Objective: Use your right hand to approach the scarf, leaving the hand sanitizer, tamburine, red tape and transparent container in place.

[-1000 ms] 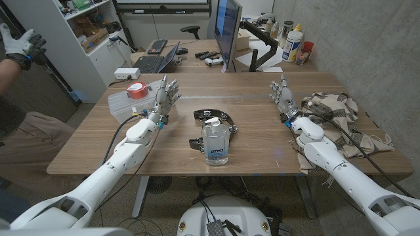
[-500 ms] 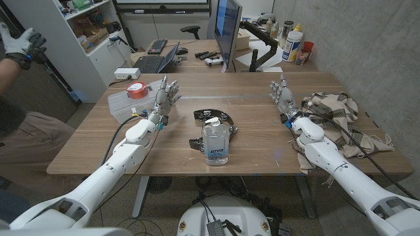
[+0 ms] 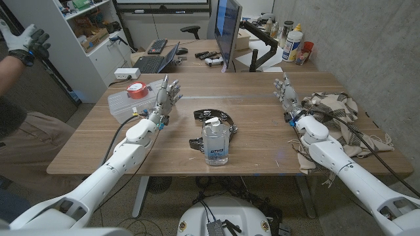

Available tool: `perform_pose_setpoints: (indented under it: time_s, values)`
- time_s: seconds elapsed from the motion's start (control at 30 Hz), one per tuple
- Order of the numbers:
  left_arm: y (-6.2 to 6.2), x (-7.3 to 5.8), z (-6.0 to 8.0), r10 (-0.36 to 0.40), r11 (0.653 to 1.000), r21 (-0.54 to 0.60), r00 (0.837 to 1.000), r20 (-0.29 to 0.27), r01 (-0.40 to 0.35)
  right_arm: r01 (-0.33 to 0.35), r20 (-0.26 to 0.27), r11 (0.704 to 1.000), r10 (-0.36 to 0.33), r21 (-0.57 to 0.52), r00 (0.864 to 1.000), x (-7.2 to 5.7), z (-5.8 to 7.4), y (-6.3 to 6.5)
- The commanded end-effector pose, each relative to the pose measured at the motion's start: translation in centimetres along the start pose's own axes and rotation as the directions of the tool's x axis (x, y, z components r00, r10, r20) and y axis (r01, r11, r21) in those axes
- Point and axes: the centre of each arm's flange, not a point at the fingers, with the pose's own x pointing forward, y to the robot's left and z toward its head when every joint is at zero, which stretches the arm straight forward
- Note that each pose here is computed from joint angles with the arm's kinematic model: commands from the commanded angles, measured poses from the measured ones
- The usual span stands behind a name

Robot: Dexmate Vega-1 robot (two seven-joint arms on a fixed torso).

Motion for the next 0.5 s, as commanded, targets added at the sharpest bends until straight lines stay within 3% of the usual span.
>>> perform_pose_setpoints:
  time_s: [0.03, 0.5]
  values:
    - [-0.4, 0.7, 0.4, -0.019, 1.000, 0.007, 1.000, 0.015, 0.019, 0.024, 0.008, 0.991, -0.023, -0.135, 1.000, -0.1, 1.8, -1.5]
    - [-0.8, 1.0, 0.4, -0.026, 1.000, 0.012, 1.000, 0.004, 0.026, 0.038, -0.010, 0.968, -0.041, -0.247, 0.999, -0.8, 3.4, -3.8]
